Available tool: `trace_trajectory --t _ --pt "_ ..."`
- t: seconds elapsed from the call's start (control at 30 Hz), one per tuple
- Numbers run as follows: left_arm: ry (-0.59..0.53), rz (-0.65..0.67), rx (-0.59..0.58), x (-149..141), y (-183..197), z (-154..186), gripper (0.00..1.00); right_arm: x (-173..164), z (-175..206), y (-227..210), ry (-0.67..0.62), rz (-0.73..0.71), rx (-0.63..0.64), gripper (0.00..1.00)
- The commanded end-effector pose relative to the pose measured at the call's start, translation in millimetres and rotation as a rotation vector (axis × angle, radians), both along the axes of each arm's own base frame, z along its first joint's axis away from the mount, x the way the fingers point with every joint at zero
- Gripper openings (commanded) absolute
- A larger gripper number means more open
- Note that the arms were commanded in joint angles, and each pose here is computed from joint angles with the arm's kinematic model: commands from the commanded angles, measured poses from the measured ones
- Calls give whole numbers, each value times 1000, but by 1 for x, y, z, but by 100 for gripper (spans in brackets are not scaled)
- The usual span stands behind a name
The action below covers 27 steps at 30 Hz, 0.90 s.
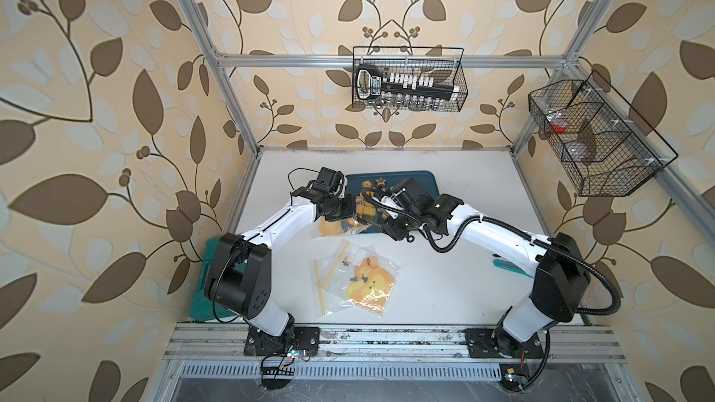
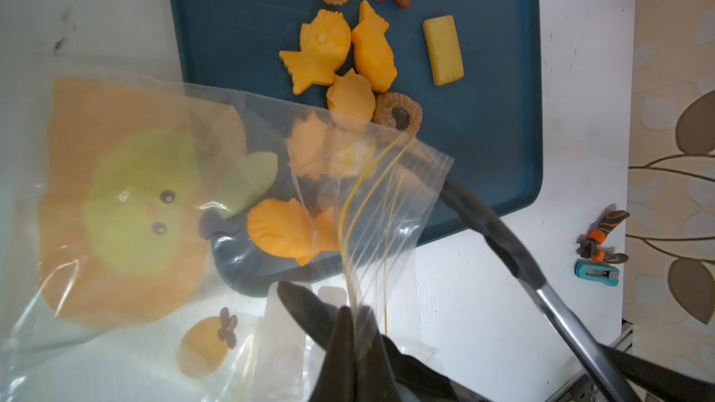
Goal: Put the cookies into a resealable bag to prevent moisture
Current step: Place the cookie in the ziploc bag, then pick up the cookie from the tray.
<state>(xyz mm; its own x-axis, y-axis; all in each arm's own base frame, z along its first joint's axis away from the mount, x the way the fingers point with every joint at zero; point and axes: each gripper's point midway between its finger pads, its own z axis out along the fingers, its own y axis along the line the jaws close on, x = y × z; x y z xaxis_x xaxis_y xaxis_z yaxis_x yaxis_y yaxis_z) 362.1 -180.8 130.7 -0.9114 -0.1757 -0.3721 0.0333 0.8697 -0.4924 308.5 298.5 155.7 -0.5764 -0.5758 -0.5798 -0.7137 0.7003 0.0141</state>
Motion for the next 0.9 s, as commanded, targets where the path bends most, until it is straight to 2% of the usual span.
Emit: trace_trajectory --t 0.0,0.13,0.3,0.47,0.63,0.87 --pt "-9 5 6 5 -2 2 0 -1 5 1 -18 -8 22 56" --pt "-5 13 14 6 0 1 0 -2 8 -2 -34 -21 25 48" --pt "0 43 35 8 6 -1 0 -8 32 -16 -119 -71 109 38" --pt "-9 67 40 10 11 3 0 -13 29 -51 -168 -228 139 37" --pt "-22 105 48 11 18 6 0 -5 -3 -84 -77 -357 95 38" --pt "-65 163 42 9 33 16 0 10 -25 -79 -7 -316 55 42"
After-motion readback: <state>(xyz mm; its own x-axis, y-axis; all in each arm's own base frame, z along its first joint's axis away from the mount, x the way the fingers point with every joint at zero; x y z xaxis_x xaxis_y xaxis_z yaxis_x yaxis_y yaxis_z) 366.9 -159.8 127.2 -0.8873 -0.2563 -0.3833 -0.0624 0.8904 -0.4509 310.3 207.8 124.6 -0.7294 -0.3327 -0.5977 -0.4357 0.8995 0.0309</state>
